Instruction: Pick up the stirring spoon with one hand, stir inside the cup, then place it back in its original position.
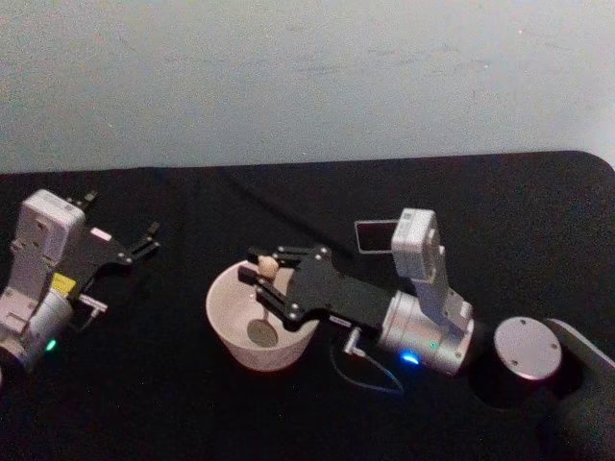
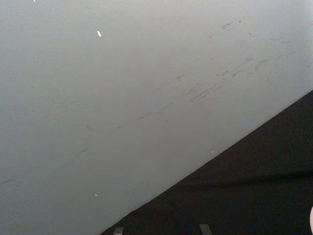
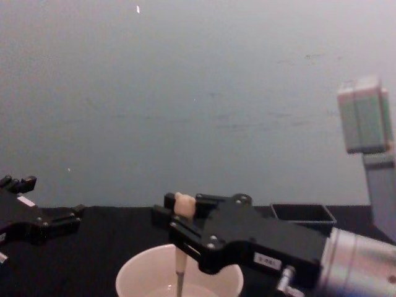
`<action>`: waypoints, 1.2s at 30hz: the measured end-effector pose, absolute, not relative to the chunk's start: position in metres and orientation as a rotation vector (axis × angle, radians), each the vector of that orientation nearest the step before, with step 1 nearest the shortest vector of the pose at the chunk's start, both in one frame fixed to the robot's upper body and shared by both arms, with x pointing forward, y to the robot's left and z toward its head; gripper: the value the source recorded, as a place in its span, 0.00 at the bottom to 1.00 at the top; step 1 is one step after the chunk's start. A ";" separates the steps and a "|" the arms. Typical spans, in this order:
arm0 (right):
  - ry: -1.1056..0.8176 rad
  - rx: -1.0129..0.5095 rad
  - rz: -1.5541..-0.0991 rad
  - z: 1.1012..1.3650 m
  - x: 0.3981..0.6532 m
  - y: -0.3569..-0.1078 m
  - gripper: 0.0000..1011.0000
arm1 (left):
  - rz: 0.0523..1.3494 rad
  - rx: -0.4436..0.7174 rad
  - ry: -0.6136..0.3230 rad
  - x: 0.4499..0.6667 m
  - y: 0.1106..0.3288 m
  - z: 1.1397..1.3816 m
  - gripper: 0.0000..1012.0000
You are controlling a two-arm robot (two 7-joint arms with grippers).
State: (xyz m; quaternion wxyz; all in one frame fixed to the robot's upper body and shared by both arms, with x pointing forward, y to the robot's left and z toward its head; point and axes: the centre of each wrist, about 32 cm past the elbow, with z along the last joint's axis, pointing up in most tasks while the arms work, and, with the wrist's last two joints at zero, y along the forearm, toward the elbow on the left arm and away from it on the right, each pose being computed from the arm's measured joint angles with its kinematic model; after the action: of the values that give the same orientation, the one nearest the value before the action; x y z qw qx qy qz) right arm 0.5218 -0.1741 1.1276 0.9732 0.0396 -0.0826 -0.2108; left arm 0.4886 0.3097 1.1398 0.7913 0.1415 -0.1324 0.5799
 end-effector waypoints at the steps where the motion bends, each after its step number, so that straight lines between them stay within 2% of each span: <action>1: -0.168 0.081 -0.429 1.128 0.523 -0.173 0.21 | 1.248 0.304 -0.285 0.489 0.310 1.140 0.99; 13: -0.180 0.078 -0.512 1.127 0.540 -0.163 0.21 | 1.248 0.304 -0.285 0.489 0.310 1.140 0.99; 27: -0.195 0.069 -0.545 1.127 0.543 -0.169 0.21 | 1.248 0.304 -0.285 0.489 0.310 1.140 0.99; 36: -0.204 0.055 -0.550 1.129 0.537 -0.185 0.21 | 1.248 0.304 -0.285 0.489 0.310 1.140 0.99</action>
State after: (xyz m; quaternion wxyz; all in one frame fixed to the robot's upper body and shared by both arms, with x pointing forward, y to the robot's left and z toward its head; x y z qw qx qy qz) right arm 0.5373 -0.1846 1.1286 0.9569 0.0269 -0.1003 -0.2713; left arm 0.4886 0.3097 1.1398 0.7913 0.1415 -0.1325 0.5799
